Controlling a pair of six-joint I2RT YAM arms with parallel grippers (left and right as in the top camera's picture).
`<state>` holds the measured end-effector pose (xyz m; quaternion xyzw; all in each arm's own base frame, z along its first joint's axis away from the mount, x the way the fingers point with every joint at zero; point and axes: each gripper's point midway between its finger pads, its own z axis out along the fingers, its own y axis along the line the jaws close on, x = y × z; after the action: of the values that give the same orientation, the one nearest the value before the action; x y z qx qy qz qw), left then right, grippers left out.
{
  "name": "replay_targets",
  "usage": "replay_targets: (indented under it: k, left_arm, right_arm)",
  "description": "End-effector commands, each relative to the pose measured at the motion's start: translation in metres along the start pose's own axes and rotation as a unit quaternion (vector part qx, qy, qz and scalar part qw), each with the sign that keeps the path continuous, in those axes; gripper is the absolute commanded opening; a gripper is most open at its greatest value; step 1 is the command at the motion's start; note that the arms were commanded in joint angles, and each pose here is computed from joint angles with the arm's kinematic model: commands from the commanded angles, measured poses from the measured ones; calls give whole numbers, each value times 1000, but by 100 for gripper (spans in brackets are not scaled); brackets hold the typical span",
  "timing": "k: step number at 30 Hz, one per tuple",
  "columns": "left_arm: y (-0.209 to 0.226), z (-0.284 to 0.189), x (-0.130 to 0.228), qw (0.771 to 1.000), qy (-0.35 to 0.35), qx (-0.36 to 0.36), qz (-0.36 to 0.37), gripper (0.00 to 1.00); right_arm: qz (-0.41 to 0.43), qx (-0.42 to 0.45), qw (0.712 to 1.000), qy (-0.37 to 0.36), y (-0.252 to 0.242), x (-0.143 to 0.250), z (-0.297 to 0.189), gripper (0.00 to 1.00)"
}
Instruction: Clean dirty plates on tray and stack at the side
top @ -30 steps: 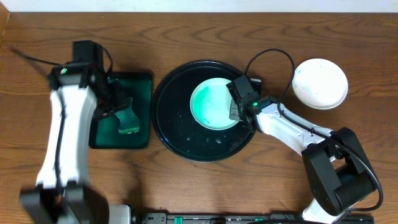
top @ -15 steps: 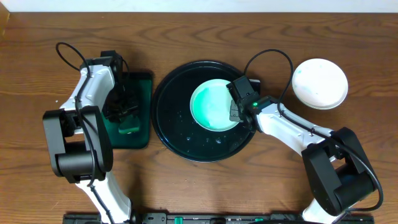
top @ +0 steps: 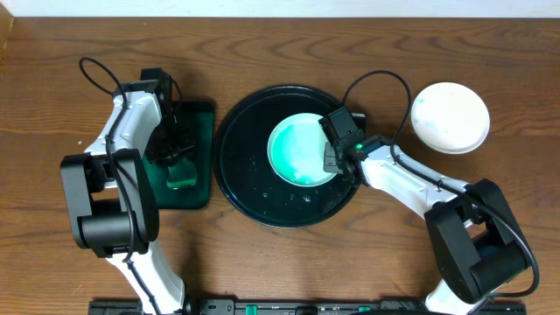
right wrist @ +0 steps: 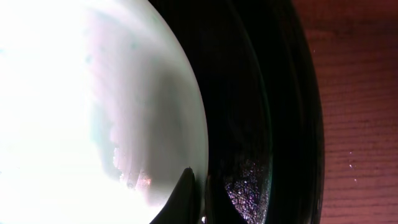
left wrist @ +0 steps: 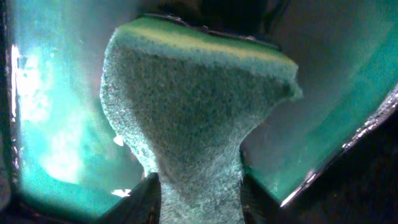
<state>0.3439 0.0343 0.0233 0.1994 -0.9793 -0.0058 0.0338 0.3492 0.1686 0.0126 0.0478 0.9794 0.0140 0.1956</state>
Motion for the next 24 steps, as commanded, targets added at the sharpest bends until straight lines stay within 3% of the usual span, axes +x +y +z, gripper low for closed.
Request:
replay_targets:
  k: [1,3,5,6,14,24]
  left_arm:
    - [3,7,4,1000,8,-2,-1,45]
    - [3,10,5,1000,9,-2,-1,34]
    - [3,14,7,1000,12,-3,-1,13]
    - [4,14,8,1000,13,-3,-1,8]
    - [-2,0,6,1000,-3,14,1,7]
    - [-38,-96,13,987,-133,74,48,7]
  right_arm:
    - [-17,-1,1000,17,-3,6,1,1]
    - [-18,0,1000,19,-3,7,1,1]
    - [-18,1,1000,20,-4,8,1,1]
    - [-18,2,1000,21,-4,8,1,1]
    - [-27,2,999,25,-5,10,1,1]
    - [-25,-1,999,20,-4,7,1,1]
